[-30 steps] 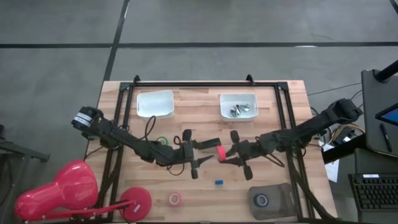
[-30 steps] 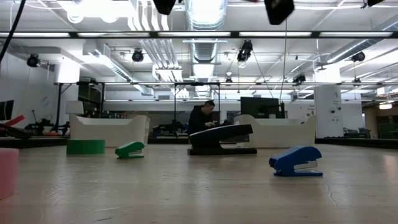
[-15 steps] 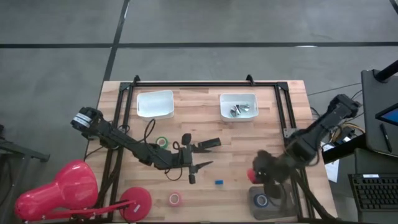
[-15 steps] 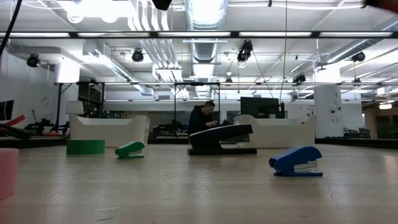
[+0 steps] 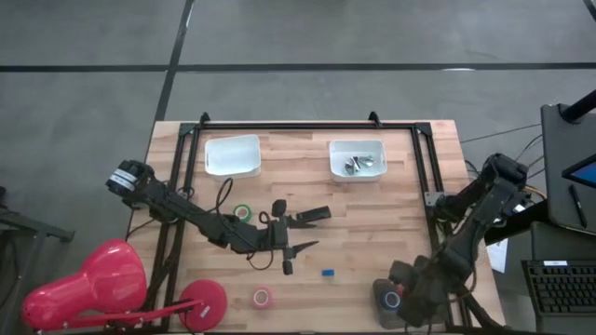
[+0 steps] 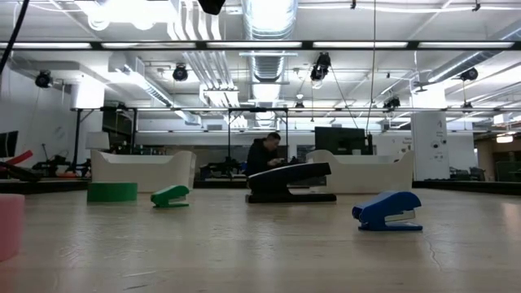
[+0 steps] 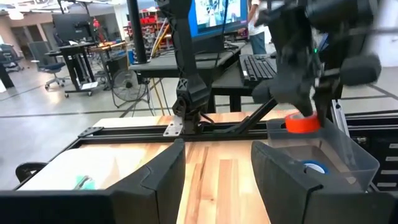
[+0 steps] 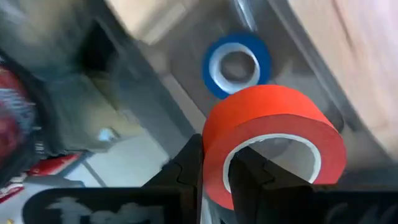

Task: Pick and place Stapler, Stapler remover, tape
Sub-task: Put the red tape into the black bin

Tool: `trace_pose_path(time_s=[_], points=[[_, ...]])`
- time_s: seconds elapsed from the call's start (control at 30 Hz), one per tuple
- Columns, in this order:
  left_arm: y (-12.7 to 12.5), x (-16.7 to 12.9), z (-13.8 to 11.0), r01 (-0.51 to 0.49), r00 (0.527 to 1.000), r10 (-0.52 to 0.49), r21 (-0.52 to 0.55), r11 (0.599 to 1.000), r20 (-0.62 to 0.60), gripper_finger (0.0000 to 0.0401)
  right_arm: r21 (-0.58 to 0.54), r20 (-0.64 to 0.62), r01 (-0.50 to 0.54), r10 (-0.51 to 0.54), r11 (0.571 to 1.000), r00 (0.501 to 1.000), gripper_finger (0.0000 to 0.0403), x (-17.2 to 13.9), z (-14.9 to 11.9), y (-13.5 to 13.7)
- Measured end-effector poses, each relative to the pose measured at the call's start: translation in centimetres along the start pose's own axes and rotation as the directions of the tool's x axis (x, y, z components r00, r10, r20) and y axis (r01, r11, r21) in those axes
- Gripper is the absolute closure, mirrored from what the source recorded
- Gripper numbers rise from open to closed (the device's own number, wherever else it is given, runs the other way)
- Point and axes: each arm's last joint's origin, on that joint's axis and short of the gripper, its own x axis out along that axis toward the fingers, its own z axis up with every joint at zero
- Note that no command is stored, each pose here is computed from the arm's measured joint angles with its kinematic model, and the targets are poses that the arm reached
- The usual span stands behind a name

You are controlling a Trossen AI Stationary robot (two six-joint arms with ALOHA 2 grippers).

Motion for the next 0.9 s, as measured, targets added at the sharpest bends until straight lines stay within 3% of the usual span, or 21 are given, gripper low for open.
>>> trace_pose_path(time_s=[0.3, 0.57, 0.9], points=[[0.0, 0.0, 0.0, 0.000, 1.000, 0.000, -0.007, 1.000, 0.005, 0.0215, 0.053, -0.201, 0.181, -0.167, 0.982, 0.965, 0.0358, 5.2, 0.1, -0.6], [0.0, 0.0, 0.0, -0.001, 1.000, 0.001, -0.011, 1.000, 0.004, 0.0215, 0.009, -0.232, 0.233, -0.225, 0.972, 0.946, 0.0348, 7.6, 0.3, -0.7], [0.1, -0.1, -0.4, 0.000, 1.000, 0.000, -0.024, 1.000, -0.005, 0.0215, -0.017, -0.237, 0.270, -0.267, 0.963, 0.934, 0.0330, 8.3, 0.4, -1.1]])
